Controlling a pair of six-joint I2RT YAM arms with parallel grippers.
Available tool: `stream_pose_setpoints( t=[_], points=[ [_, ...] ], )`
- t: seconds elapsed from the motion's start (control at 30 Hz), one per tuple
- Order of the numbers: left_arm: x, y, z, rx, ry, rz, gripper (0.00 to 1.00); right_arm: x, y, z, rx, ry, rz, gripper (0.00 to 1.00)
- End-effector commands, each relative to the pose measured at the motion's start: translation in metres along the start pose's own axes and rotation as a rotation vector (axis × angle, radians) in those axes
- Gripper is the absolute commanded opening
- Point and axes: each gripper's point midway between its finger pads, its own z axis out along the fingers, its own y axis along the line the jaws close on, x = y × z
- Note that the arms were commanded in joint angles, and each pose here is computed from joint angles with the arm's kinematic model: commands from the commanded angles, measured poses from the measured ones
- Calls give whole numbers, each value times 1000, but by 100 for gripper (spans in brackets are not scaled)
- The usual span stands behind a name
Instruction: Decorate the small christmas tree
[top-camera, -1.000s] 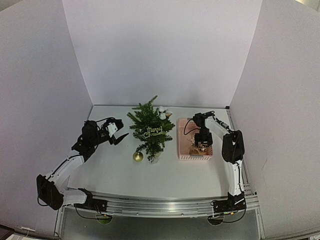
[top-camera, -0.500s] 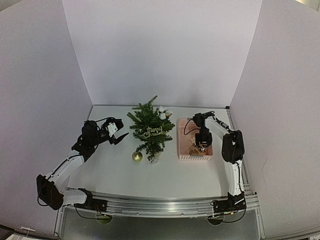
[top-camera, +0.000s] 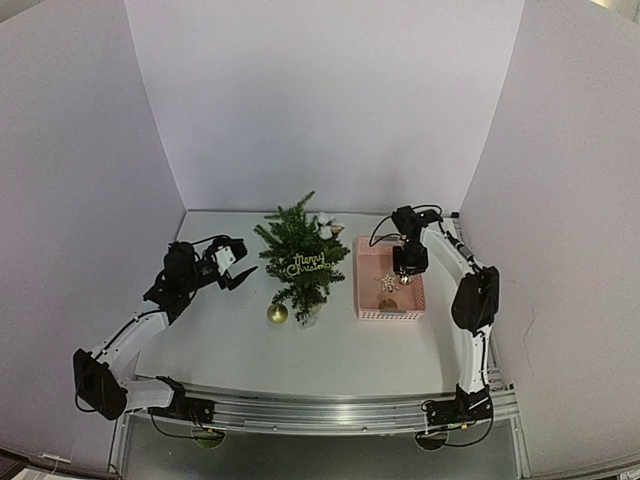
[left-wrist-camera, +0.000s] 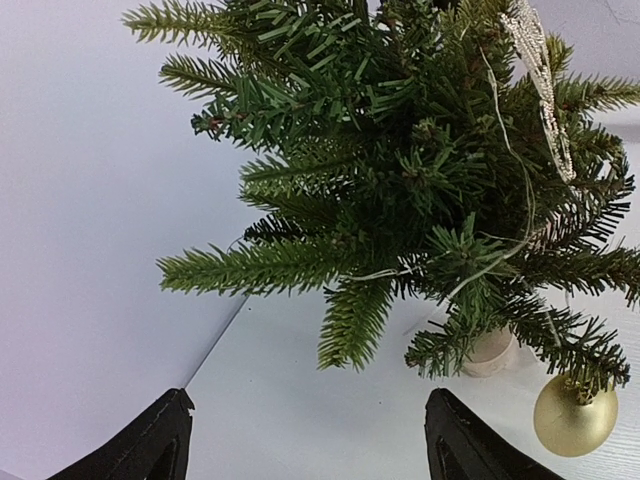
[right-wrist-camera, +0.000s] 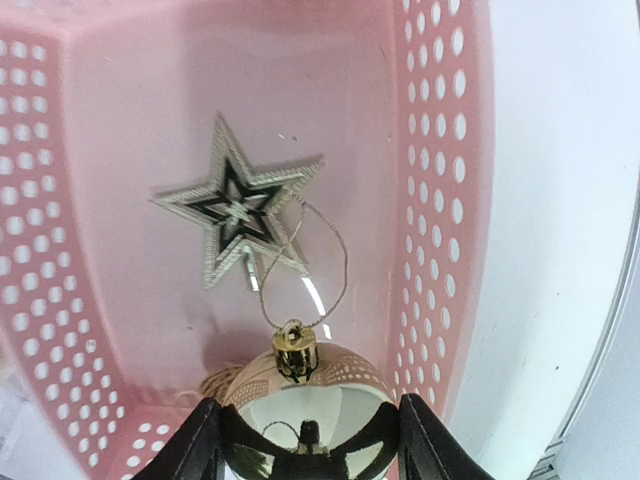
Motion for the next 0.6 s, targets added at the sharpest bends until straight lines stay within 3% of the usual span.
stream_pose_setpoints(
  t=[0.0, 0.2, 0.33, 0.57],
  points=[
    [-6, 5, -4, -25, -28, -22, 80, -20, 19, -88, -178, -200, -22, 43],
    [-1, 0, -8, -27, -18, -120, 80, -24, 59, -163, -494, -365, -108, 44],
    [1, -4, -11, -24, -18, -165, 80, -5, 88, -211, -751, -419, -231, 44],
    [1, -6, -14, -24, -21, -164, 80, 41, 109, -274, -1050, -451, -426, 44]
  ],
)
